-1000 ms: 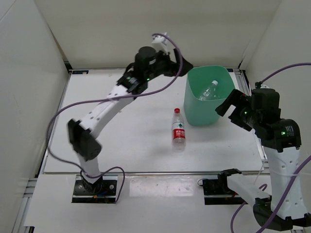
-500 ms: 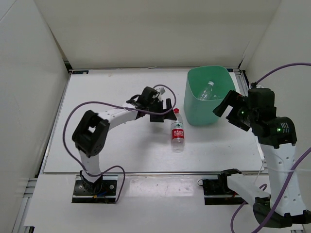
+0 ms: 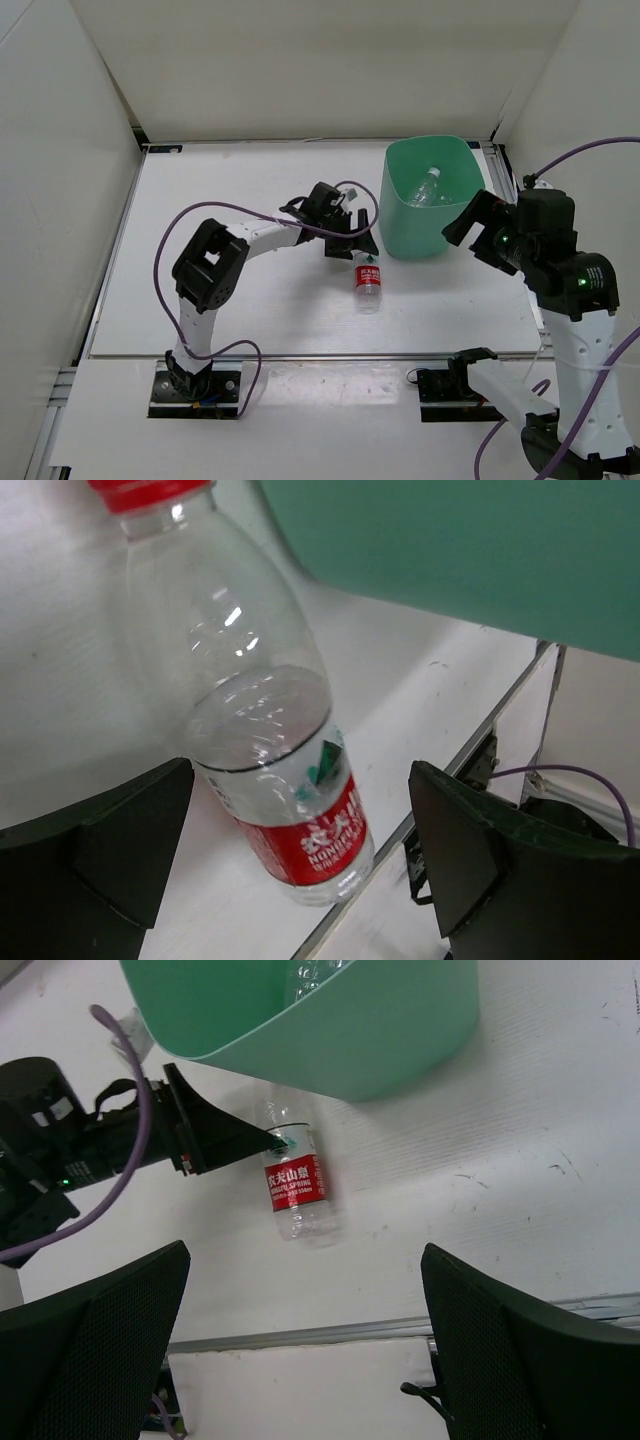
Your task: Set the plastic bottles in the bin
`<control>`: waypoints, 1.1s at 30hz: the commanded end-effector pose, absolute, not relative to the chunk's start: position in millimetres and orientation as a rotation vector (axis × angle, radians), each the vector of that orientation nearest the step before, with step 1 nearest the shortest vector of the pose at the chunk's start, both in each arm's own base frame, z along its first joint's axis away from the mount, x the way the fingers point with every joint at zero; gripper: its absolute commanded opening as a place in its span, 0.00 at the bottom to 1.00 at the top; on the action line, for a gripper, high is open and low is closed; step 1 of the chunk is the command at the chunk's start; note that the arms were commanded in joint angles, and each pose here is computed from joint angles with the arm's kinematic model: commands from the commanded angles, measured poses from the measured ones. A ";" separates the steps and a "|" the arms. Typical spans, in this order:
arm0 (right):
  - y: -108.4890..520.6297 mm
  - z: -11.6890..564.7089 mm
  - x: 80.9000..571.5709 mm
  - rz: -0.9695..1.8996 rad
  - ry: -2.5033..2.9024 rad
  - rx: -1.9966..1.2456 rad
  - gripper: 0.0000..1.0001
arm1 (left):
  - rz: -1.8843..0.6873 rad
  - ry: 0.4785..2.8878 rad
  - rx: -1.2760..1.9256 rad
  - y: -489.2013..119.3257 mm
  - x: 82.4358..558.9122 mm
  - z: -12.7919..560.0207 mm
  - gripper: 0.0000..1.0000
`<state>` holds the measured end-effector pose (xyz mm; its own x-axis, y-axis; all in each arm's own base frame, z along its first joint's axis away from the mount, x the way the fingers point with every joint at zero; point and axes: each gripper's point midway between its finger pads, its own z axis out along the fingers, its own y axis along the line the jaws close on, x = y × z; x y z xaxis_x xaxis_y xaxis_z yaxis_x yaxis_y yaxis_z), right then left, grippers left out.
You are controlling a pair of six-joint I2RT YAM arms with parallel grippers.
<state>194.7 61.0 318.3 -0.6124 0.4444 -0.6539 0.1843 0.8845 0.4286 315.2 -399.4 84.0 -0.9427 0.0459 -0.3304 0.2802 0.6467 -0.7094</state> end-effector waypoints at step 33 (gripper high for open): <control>18.0 321.2 200.5 0.155 2.142 0.599 1.00 | -1.045 1.633 0.303 -419.9 462.3 432.0 0.55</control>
<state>197.7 27.5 306.4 -0.5498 0.4619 -0.6959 0.3334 0.8853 0.3242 450.4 -373.6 456.5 -0.3469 -0.3899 -0.8530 0.6047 0.6022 -0.5212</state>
